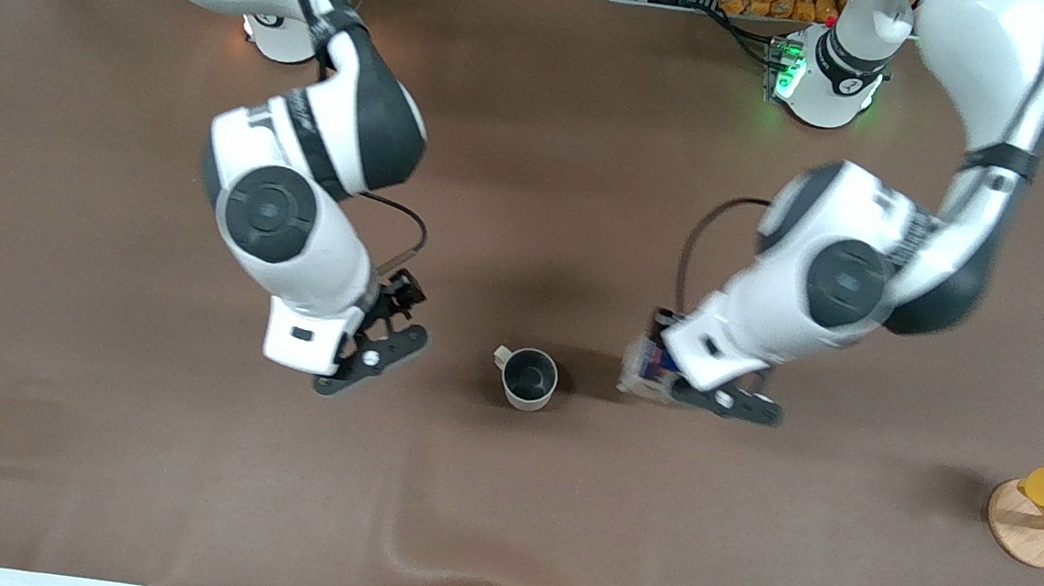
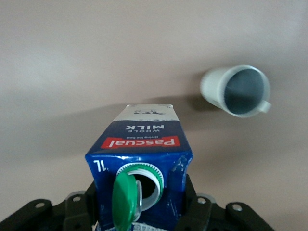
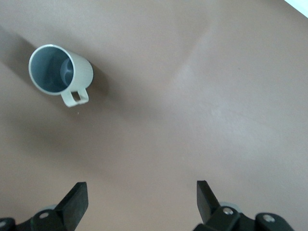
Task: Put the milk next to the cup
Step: 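Withdraw the right gripper while the left gripper carries the carton beside the mug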
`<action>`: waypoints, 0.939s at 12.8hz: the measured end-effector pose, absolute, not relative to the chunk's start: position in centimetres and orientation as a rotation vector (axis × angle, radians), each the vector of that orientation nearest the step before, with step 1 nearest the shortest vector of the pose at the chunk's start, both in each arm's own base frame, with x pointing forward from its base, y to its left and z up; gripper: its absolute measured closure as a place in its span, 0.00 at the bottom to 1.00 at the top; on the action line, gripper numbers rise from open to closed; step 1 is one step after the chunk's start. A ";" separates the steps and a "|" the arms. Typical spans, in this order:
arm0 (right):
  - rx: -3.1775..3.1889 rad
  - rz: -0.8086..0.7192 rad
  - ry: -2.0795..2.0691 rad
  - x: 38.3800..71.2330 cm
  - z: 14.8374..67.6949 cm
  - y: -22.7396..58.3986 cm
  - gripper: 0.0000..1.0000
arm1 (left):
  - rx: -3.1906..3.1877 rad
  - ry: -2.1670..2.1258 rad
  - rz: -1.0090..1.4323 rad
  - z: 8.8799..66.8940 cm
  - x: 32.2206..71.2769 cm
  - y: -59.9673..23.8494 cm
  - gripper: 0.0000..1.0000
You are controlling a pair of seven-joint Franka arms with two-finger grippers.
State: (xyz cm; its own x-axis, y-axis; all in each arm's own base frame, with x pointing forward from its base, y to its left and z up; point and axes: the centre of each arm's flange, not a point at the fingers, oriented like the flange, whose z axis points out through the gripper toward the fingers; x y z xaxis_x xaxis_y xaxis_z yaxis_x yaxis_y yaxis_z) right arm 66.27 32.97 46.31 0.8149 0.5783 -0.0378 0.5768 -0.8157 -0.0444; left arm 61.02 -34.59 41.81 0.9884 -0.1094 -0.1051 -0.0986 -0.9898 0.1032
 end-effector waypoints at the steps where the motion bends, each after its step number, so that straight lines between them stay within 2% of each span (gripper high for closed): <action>1: -2.957 0.090 -0.948 65.8 47.5 32.5 0.00 | 3.046 -0.136 -0.192 41.2 59.1 -37.7 0.35; 3: -2.930 0.130 -0.974 63.7 49.9 32.8 0.00 | 3.060 -0.159 -0.230 39.9 55.9 -42.3 0.35; 5: -2.908 0.180 -1.012 60.2 54.0 33.7 0.00 | 3.070 -0.171 -0.256 38.7 54.1 -44.8 0.35; 8: -2.962 0.191 -0.967 56.9 60.6 29.4 0.00 | 3.050 -0.055 -0.213 36.9 54.3 -46.2 0.35; 12: -3.063 0.178 -0.799 61.0 55.6 22.3 0.00 | 3.027 -0.027 -0.189 34.4 54.6 -47.2 0.35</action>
